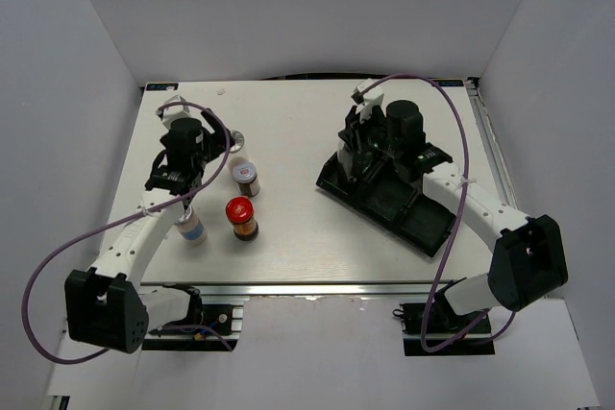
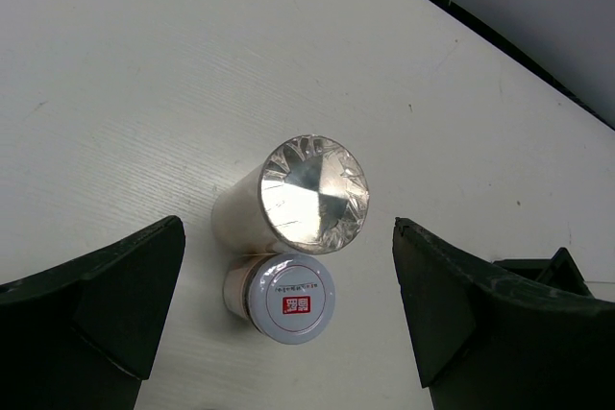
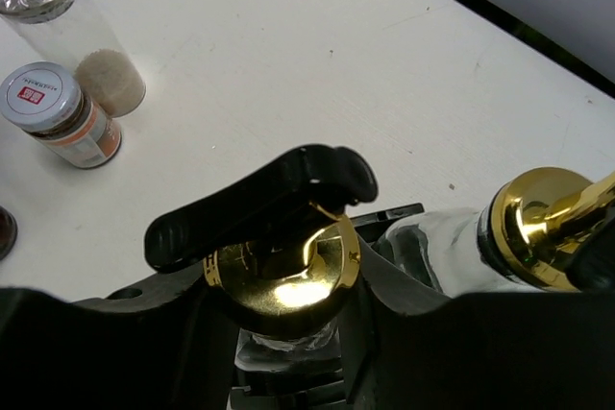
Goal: Organize the condiment bottles
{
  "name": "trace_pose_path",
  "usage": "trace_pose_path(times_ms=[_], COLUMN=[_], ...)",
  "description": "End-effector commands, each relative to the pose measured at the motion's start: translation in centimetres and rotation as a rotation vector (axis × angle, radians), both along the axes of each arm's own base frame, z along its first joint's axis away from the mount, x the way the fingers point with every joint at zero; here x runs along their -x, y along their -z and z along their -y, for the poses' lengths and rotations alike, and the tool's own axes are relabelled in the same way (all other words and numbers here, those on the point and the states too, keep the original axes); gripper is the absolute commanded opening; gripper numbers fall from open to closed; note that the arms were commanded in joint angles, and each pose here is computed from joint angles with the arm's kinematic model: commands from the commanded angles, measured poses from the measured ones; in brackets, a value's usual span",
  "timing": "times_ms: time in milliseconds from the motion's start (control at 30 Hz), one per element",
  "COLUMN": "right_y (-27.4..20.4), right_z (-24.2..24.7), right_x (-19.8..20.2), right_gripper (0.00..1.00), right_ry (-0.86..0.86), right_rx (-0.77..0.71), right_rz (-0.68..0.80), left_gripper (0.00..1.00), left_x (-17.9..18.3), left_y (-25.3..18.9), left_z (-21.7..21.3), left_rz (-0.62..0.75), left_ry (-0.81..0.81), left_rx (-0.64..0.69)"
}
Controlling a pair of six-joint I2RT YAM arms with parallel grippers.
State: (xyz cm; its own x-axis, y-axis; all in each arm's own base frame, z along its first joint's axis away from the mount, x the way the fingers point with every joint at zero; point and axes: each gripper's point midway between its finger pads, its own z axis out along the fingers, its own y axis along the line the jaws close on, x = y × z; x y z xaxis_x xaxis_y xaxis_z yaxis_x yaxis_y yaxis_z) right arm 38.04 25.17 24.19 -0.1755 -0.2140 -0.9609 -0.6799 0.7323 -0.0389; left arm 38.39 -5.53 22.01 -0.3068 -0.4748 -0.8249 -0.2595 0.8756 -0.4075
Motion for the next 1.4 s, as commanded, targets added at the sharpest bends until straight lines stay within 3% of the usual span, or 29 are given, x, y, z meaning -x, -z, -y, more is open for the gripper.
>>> trace_pose_path(times_ms=[0,400,433,500,567,900,1033,1167,1367], right_y=[-3.5,-2.9,-3.3,-4.3,-5.3,-6.7,-8.0,-12.7,-12.8], right_z=[-0.4,0.9,1.1,1.5,2.1,5.7,5.7,4.2,-1.8], right_x=[-0.6,0.2,0.2,0.5,0.7,3.1,6.2,12.1,19.0], right_gripper=[0.43,0.66,0.73,0.76,0.87,0.89,0.89,0.89,0.90], right_ry=[-0.007,0.059,0.069,0.083,0.105,0.233,0.166,-0.069,-0.398], right_rx=[-0.053,-0.086,-0.091,-0.095,-0.103,-0.081,-0.102,-0.119,-0.028], right_rz=[0.078,0.068,0.071,0.088,0.104,0.056,0.008,0.055,0.093], left_gripper=[0.98,0.98,0.98,0.98,0.98,0.98,0.98,0.98,0.98], left_x=[1.2,1.8,1.8,1.9,1.9,2.3,2.7,3.6,5.6], left_y=[-1.2,-0.9,-1.0,-1.1,-1.2,-0.8,-0.6,-0.2,-0.7], left_z=[-1.2,-1.7,-1.7,-1.7,-1.8,-1.9,-2.0,-2.5,-2.6], left_rz=[0.044,0.017,0.019,0.015,0.011,-0.009,-0.027,-0.056,-0.047], left_ry=[-0.046,-0.068,-0.066,-0.068,-0.074,-0.086,-0.096,-0.128,-0.130], left_rx=[-0.019,-0.036,-0.033,-0.032,-0.031,-0.019,-0.013,-0.011,0.031])
